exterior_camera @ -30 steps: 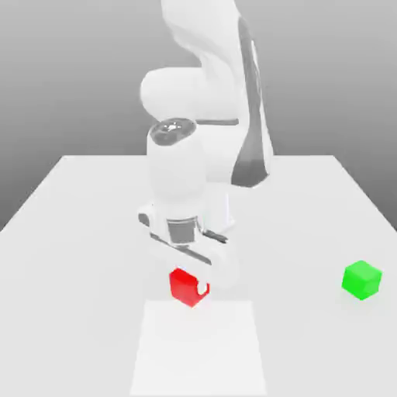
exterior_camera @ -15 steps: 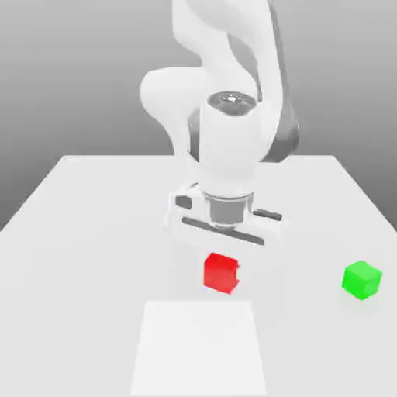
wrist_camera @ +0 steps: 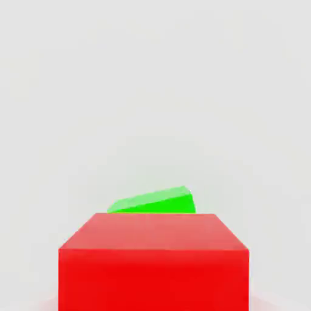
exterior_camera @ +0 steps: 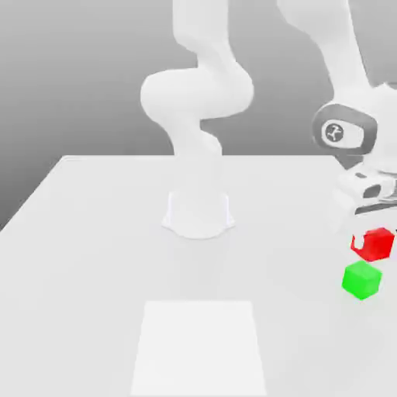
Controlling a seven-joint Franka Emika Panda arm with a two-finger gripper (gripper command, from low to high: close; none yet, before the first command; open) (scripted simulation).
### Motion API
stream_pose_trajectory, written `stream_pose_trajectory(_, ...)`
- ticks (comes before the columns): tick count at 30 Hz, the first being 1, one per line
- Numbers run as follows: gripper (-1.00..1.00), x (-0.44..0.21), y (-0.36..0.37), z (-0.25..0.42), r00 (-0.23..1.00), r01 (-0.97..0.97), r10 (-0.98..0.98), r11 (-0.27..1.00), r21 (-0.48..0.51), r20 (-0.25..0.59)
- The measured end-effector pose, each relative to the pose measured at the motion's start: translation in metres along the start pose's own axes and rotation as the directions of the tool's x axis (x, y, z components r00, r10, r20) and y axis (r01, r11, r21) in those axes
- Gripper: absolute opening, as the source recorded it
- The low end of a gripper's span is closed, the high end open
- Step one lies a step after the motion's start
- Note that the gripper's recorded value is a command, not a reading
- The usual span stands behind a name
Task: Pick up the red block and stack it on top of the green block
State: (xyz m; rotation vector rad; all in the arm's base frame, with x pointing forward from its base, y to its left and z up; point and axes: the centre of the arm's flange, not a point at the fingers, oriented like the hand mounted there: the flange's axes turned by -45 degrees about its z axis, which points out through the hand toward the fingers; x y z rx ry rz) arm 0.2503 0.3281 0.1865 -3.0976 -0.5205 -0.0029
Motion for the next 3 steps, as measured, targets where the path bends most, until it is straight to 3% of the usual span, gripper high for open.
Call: stream_pose_trajectory(3, 1.0, 0.0, 0.0, 0.0, 1.0, 0.0, 0.0, 1.0, 0.0, 0.0)
